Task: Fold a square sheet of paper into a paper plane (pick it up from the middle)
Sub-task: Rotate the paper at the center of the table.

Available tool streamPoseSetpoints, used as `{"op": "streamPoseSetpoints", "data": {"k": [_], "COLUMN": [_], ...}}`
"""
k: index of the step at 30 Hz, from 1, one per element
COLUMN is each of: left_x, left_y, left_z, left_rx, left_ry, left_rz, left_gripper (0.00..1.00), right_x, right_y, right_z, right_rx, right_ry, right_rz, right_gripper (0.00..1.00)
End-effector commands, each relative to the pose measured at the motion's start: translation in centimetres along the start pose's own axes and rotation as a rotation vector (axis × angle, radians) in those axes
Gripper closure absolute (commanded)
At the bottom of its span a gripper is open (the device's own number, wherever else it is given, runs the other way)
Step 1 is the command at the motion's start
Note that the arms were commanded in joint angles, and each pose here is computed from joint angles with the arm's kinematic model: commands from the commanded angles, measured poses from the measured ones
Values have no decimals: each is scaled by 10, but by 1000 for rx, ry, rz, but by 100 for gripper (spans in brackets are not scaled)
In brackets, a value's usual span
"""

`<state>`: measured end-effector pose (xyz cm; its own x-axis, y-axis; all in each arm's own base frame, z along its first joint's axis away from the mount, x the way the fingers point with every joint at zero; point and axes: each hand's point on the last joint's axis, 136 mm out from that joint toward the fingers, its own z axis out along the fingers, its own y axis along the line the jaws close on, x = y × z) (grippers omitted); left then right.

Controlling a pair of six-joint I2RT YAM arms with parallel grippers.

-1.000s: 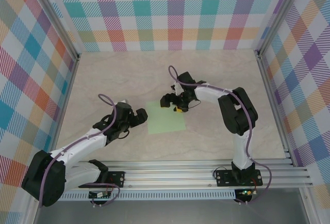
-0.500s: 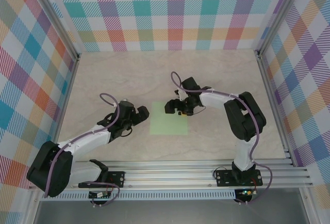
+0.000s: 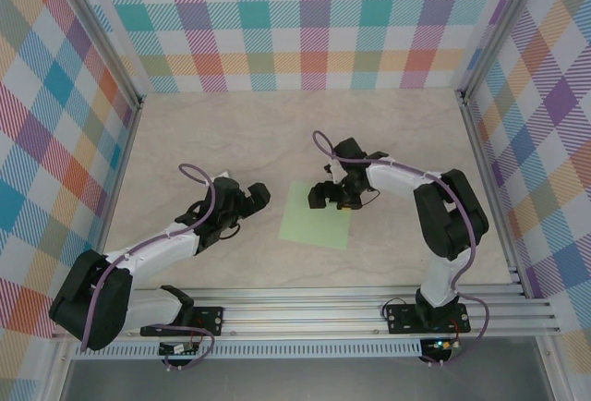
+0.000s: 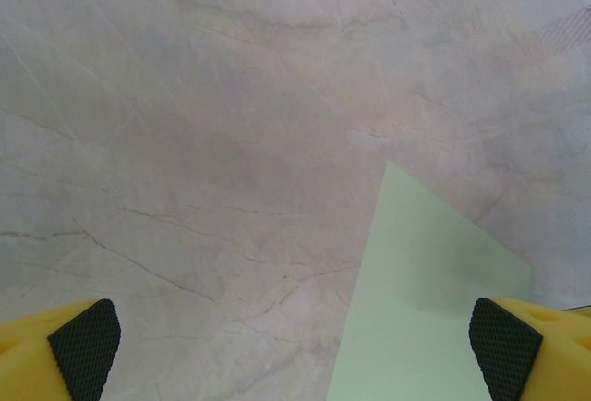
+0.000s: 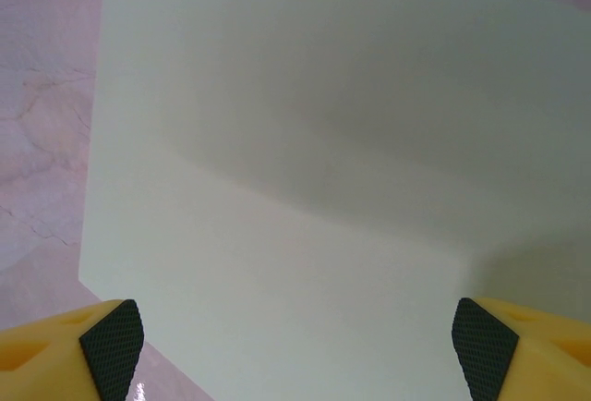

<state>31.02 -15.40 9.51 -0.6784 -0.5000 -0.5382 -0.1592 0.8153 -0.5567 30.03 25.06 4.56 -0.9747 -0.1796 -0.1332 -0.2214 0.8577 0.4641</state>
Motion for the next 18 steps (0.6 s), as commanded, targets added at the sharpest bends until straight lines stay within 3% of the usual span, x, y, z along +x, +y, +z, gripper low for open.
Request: {"op": "streamPoseSetpoints", "data": {"k": [1, 5, 12, 18], "left_x": [-24, -32, -28, -18], "left_y": [-6, -3, -5, -7], "left_z": [0, -1, 10, 9], "left_rx": [0, -27, 31, 79], "left_ry": [-93, -127, -21, 19], "left_rz": [50, 100, 82, 74], "left_gripper": [0, 0, 0, 0], "right_x": [-15, -21, -15, -18], "right_y": [8, 8, -12, -9], "right_z": [-11, -3, 21, 29], "right_rx": [-1, -14, 40, 21], "right_ry": [-36, -45, -3, 3], "right_rz": [32, 97, 182, 139], "right_gripper": [10, 10, 11, 13]}}
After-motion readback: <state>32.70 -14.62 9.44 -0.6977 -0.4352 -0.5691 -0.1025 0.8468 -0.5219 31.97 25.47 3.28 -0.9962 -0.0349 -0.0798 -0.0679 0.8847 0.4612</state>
